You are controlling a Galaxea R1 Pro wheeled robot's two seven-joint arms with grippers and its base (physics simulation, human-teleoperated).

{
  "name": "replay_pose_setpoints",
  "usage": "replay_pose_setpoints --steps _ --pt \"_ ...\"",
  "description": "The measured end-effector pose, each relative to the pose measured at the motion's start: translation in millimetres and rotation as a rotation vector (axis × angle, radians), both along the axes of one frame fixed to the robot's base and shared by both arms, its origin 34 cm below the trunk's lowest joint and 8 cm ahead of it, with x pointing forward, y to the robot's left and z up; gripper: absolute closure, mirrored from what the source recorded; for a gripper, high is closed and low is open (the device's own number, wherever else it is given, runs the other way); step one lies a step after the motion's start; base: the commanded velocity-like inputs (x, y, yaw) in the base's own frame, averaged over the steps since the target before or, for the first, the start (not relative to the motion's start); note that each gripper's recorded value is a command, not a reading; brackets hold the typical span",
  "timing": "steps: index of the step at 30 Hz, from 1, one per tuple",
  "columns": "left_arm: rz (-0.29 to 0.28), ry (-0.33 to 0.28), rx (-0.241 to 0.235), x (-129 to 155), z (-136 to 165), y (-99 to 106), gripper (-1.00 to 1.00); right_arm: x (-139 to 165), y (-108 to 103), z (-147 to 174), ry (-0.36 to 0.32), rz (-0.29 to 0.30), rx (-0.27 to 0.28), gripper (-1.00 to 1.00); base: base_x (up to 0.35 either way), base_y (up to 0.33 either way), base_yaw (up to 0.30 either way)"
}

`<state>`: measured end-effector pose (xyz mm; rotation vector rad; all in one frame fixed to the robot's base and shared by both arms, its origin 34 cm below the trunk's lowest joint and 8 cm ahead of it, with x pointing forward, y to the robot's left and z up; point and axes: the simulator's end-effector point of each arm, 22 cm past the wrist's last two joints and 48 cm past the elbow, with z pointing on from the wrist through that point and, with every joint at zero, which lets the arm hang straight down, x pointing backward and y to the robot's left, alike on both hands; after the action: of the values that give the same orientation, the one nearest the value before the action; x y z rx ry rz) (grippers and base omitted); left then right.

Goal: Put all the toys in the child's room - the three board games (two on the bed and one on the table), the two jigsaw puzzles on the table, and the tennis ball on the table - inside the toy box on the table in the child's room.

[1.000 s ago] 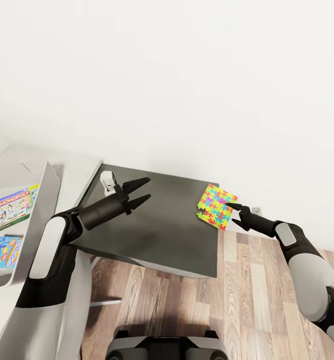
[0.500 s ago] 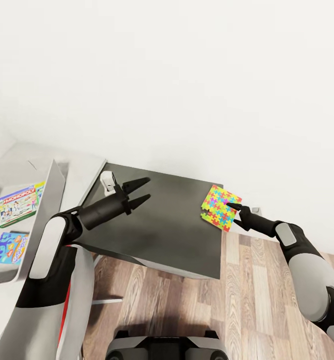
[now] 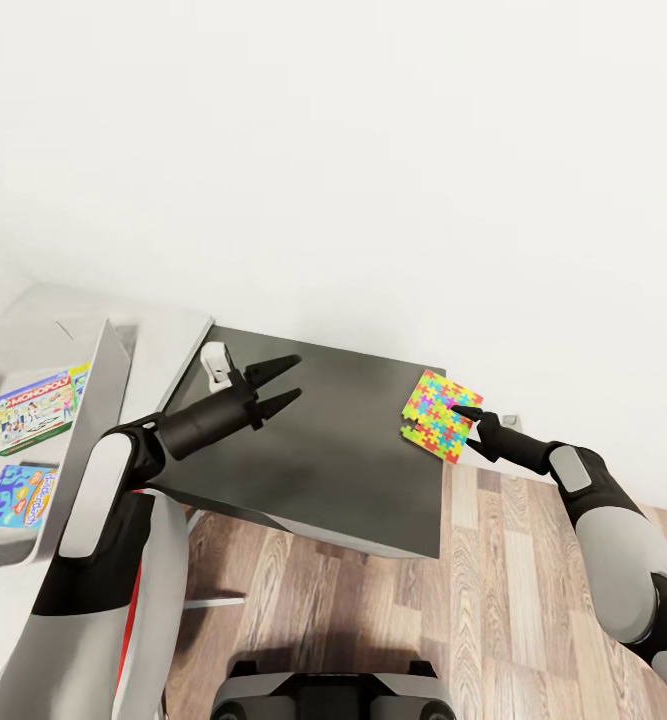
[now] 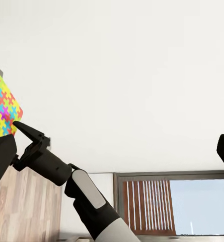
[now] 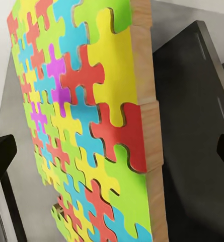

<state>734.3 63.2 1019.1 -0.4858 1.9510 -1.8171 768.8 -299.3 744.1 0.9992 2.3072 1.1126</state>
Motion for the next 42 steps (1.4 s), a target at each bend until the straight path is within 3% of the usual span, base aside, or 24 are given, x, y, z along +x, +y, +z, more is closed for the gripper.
replay_pose_setpoints --steps 12,13,19,29,42 --pt "-0.003 0.000 -0.001 0 0 -1 -1.00 0 0 0 0.000 0.001 0.000 -1.00 0.000 0.000 0.001" --pt "-0.003 0.000 -0.001 0 0 -1 -1.00 0 0 0 0.000 0.002 0.000 1.00 0.000 0.000 0.000" --pt "-0.003 -0.001 0.000 0 0 -1 -1.00 2 2 3 -0.010 0.003 0.009 1.00 0.000 0.000 0.000" --pt "-0.003 -0.001 0.000 0 0 -1 -1.00 10 17 21 -0.086 0.031 0.072 1.00 0.000 0.000 0.000" --pt "-0.003 -0.001 0.000 0 1 -1 -1.00 8 29 23 -0.095 0.070 0.079 1.00 0.000 0.000 0.000"
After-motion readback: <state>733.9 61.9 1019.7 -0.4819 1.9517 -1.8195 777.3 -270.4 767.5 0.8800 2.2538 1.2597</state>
